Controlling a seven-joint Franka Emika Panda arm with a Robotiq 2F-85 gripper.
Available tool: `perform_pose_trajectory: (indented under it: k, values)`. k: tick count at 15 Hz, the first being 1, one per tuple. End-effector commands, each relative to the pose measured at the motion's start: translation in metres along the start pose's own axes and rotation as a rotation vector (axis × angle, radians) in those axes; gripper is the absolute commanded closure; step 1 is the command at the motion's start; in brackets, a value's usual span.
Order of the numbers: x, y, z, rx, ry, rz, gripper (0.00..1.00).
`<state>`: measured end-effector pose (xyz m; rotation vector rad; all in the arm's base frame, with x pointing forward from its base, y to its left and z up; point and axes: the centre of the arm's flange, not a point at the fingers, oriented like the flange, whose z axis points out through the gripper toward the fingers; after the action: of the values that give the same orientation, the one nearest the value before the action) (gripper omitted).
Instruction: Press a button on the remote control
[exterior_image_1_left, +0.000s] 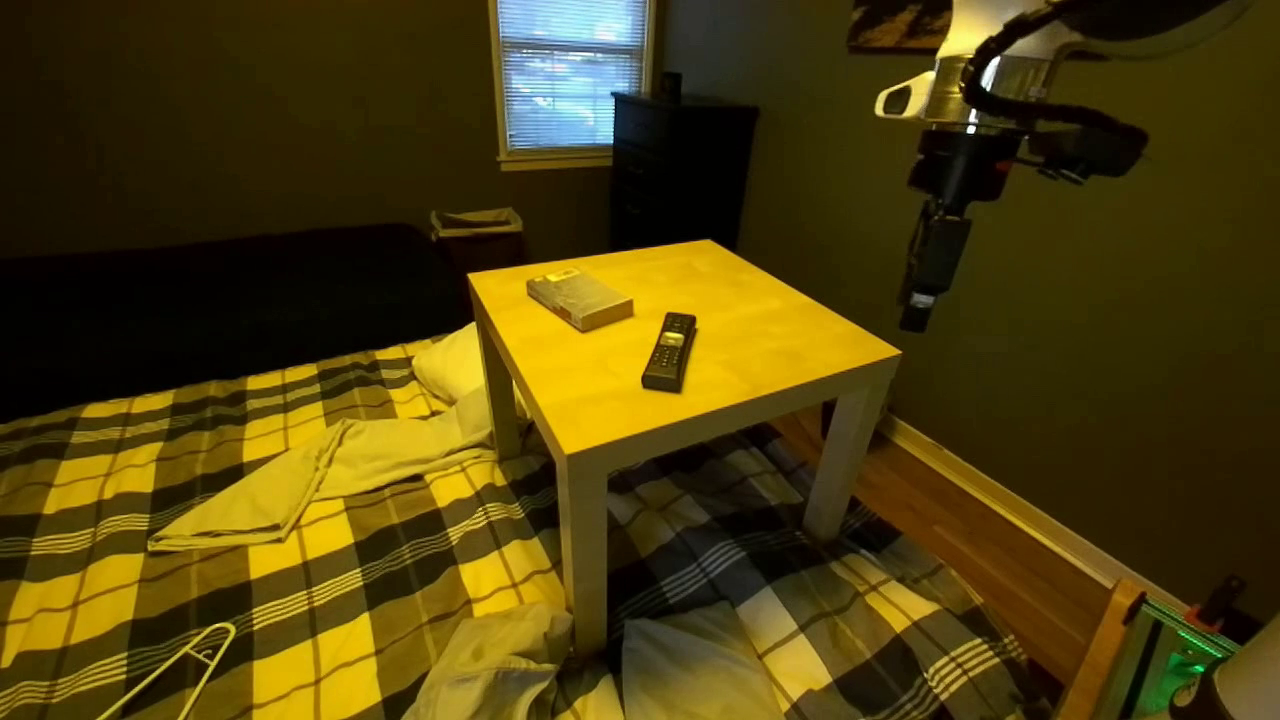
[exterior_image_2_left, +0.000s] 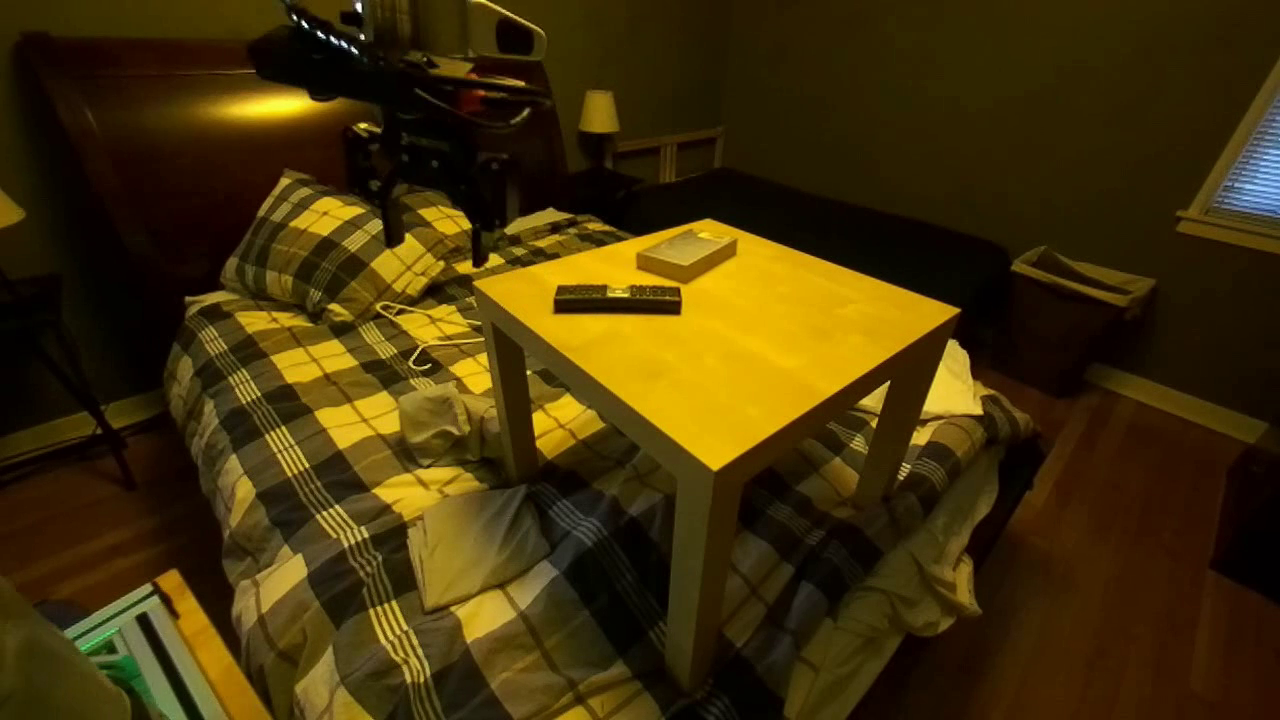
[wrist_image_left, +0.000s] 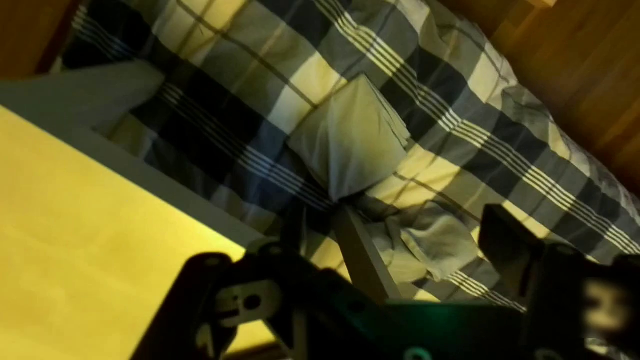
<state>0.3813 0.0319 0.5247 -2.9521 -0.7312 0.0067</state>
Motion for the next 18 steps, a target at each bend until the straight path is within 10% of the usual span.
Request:
perform_pose_trajectory:
  k: [1,9,18]
  values:
    - [0.048,-0.011,0.017,0.055,0.167,-0.091,0.42]
    - [0.132,-0.001,0.048,0.044,0.503,-0.054,1.00]
    - [0.183,0.053,0.088,-0.070,0.587,-0.053,1.00]
